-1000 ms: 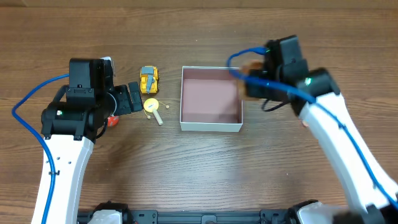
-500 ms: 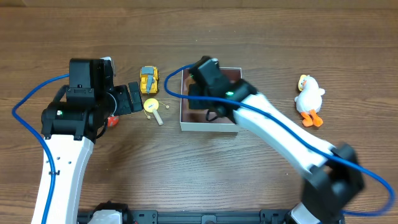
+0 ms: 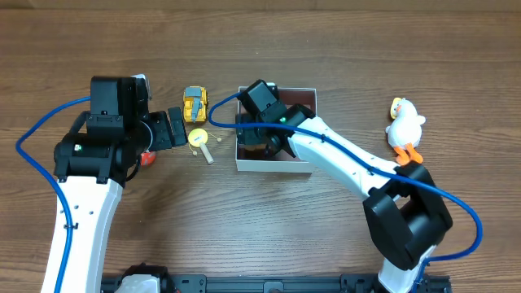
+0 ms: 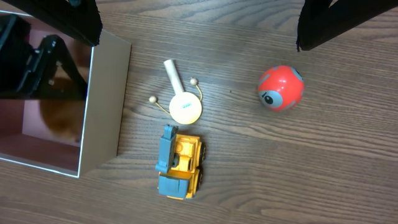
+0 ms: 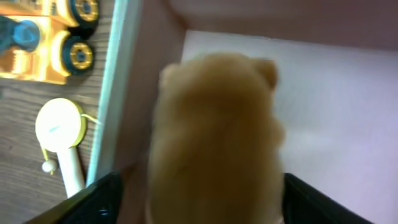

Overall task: Pack container
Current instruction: 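Carry the bear left into the white box and release it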

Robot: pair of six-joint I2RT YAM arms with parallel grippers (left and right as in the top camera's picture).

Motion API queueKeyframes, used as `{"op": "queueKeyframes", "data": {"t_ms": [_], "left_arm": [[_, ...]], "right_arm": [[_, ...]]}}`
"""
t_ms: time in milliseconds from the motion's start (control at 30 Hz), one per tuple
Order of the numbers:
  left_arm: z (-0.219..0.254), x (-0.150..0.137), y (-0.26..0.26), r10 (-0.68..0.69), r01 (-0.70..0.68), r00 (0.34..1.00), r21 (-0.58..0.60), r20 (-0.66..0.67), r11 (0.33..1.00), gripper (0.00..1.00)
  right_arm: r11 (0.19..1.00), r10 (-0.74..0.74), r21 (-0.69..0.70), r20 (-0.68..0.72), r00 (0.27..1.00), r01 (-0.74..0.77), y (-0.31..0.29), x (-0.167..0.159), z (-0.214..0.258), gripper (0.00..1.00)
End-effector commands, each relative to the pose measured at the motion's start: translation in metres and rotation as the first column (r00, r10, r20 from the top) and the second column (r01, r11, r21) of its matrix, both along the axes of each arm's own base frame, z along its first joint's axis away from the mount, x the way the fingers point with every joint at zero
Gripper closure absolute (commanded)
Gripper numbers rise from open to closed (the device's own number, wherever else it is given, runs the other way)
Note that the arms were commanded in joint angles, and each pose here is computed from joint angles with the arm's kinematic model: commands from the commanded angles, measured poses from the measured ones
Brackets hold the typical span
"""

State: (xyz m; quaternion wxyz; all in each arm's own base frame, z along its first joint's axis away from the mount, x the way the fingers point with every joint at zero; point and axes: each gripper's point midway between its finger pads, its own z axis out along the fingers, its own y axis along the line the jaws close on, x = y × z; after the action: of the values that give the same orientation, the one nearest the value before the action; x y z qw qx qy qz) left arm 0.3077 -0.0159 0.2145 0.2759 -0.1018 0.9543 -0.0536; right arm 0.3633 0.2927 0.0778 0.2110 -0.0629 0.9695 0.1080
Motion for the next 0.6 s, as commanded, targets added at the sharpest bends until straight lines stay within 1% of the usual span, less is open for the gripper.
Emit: {"op": "queueKeyframes", "data": {"t_ms": [0,67,167,267,333,433,500,567], "left_arm": [[0.008,0.004,0.002,-0.009,0.009,1.0,0.012,0.023,1.0,0.0],[0.008,0.004,0.002,-0.009,0.009,1.0,0.013,0.024,1.0,0.0],[0.008,0.004,0.002,-0.009,0.009,1.0,0.012,0.023,1.0,0.0],[0.008,0.004,0.002,-0.009,0.009,1.0,0.012,0.023,1.0,0.0],[0.008,0.004,0.002,-0.009,0.009,1.0,0.012,0.023,1.0,0.0],[0.008,0.004,0.002,-0.009,0.009,1.0,0.012,0.023,1.0,0.0],[0.008,0.004,0.002,-0.009,0.009,1.0,0.012,0.023,1.0,0.0],[0.008,0.004,0.002,-0.009,0.009,1.0,0.012,0.023,1.0,0.0]], "right_arm": [[0.995,0.058,0.064,0.191,0.98,-0.072,0.007,0.015,0.09,0.11],[0.997,0.031,0.061,0.248,0.968,-0.047,-0.003,0.016,0.121,0.09],[0.999,-0.04,0.034,0.34,0.94,0.03,-0.031,0.016,0.163,0.01],[0.989,-0.134,0.007,0.421,0.897,0.144,-0.078,0.012,0.202,0.0],[0.973,-0.203,-0.007,0.442,0.874,0.229,-0.117,0.01,0.219,0.0],[0.932,-0.311,-0.041,0.414,0.855,0.359,-0.18,0.011,0.22,0.0],[0.891,-0.391,-0.079,0.367,0.844,0.447,-0.222,0.012,0.208,0.0],[0.85,-0.473,-0.102,0.283,0.834,0.517,-0.262,0.015,0.183,0.0]]}}
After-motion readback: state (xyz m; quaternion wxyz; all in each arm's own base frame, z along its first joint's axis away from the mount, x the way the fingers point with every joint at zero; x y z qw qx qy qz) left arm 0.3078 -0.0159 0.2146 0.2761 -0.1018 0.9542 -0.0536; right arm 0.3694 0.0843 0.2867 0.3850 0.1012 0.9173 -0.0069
